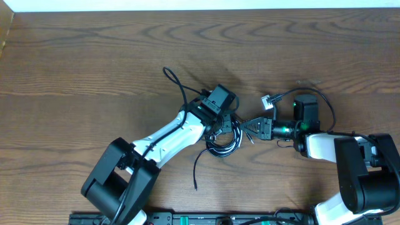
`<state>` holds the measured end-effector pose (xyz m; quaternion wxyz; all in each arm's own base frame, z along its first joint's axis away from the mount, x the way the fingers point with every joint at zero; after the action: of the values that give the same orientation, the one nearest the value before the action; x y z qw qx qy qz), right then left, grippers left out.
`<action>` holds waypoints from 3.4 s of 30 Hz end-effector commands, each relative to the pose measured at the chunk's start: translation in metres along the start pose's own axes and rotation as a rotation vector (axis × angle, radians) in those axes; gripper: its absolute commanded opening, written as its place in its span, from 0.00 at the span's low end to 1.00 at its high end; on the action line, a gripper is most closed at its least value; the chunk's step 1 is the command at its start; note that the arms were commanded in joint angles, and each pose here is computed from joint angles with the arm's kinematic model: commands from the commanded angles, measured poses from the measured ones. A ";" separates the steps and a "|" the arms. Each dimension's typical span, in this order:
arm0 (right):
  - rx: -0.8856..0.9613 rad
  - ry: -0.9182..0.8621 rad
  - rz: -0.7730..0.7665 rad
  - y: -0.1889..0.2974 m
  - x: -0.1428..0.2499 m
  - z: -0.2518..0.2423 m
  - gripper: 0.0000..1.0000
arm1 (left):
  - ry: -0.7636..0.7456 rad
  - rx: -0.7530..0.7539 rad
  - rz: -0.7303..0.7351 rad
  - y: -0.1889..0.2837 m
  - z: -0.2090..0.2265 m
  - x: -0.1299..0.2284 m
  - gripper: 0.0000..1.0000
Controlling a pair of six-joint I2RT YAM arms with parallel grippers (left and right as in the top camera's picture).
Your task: Untangle cables
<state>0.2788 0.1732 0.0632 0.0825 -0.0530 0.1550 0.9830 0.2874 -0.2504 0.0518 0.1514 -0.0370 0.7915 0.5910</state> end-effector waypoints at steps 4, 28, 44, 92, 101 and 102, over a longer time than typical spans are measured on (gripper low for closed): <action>-0.011 0.039 0.011 -0.002 0.001 0.005 0.01 | -0.275 0.063 -0.114 0.051 -0.015 -0.012 0.08; 0.000 0.027 -0.030 0.007 -0.008 0.000 0.35 | -0.648 0.179 -0.060 0.053 -0.029 0.006 0.30; 0.087 0.093 -0.065 -0.011 -0.011 -0.004 0.59 | -0.425 0.053 -0.116 0.025 -0.005 -0.023 0.52; 0.558 -0.146 -0.225 0.003 -0.006 -0.079 0.01 | -0.642 0.075 -0.180 0.005 -0.028 -0.033 0.10; 0.558 -0.146 -0.225 0.003 -0.006 -0.079 0.01 | -0.641 0.036 -0.145 0.001 -0.019 -0.027 0.10; 0.558 -0.145 -0.225 0.002 -0.006 -0.079 0.01 | -0.641 0.027 -0.172 0.002 -0.020 -0.033 0.10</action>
<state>0.2935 0.1609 0.0091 0.1890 0.0054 0.3581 0.9143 0.3039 -0.2740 0.0656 0.4262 0.1012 0.7225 0.5348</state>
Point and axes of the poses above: each gripper's point midway between its finger pads, its own y axis back along the fingers, its own z axis along the line the jaws close on, x = y × z, the point moved 2 cm from there along y, back along the fingers, and after that the axes turned 12 degrees about -y, right-handed, at the moved point
